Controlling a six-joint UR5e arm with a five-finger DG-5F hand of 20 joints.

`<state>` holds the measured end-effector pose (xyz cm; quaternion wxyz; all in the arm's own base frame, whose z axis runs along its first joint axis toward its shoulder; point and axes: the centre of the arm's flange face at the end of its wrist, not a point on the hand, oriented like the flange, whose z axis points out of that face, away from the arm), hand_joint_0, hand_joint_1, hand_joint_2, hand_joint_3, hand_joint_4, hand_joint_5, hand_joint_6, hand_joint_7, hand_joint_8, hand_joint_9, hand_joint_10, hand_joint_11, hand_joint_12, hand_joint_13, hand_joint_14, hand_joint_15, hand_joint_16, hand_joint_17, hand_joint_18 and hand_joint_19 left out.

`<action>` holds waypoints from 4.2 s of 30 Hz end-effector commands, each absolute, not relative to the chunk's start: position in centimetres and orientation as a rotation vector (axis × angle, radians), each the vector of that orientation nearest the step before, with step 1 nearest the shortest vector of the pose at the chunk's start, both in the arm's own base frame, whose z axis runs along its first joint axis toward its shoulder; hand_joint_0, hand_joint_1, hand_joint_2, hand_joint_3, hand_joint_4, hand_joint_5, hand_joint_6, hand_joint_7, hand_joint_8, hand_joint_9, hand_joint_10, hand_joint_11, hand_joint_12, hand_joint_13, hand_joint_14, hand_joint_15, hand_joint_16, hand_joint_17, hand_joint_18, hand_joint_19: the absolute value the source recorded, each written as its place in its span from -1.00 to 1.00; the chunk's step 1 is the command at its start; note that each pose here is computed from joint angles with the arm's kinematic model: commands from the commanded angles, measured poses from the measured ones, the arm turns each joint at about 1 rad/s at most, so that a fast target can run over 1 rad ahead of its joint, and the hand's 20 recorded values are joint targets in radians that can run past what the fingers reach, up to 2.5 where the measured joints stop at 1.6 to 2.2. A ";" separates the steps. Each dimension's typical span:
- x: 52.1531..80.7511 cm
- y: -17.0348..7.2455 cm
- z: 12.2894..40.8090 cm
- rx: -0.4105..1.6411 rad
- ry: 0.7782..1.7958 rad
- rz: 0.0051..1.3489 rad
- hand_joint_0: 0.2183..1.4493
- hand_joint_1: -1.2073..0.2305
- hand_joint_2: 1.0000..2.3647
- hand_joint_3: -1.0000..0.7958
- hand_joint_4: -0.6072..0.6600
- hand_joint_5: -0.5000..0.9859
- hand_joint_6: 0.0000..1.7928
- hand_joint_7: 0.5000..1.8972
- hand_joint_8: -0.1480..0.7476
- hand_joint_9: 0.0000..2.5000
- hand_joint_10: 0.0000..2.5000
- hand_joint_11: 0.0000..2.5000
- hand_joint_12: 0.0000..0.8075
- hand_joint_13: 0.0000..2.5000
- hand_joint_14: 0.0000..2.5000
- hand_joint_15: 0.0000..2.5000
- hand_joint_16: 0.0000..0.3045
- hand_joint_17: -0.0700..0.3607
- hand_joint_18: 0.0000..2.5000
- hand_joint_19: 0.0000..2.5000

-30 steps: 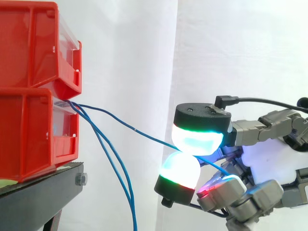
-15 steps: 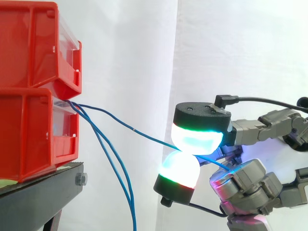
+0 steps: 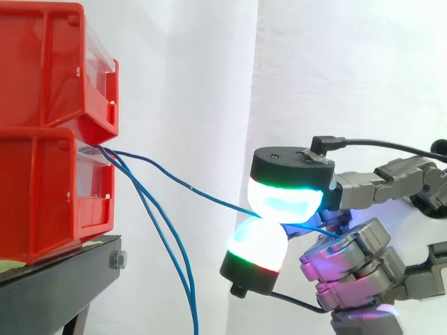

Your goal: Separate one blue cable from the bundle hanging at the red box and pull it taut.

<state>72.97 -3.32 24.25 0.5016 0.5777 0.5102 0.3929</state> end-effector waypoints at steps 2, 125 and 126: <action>73.3 -3.2 24.4 1.374 1.214 0.969 -0.15 -0.37 -0.98 -0.22 0.08 -0.61 -0.04 -0.23 0.07 -0.27 0.13 0.23 -0.04 -0.32 0.63 0.23 -0.74 -0.26 -0.02 0.09; 73.6 -2.8 24.6 1.349 1.208 0.973 -0.17 -0.39 -0.97 -0.13 0.07 -0.60 -0.04 -0.17 0.07 -0.23 0.22 0.23 -0.02 -0.31 0.57 0.26 -0.73 -0.24 0.00 0.14; 73.6 -2.8 24.7 1.348 1.206 0.974 -0.17 -0.39 -0.97 -0.13 0.07 -0.60 -0.04 -0.17 0.07 -0.23 0.22 0.23 -0.02 -0.31 0.57 0.25 -0.73 -0.25 0.00 0.13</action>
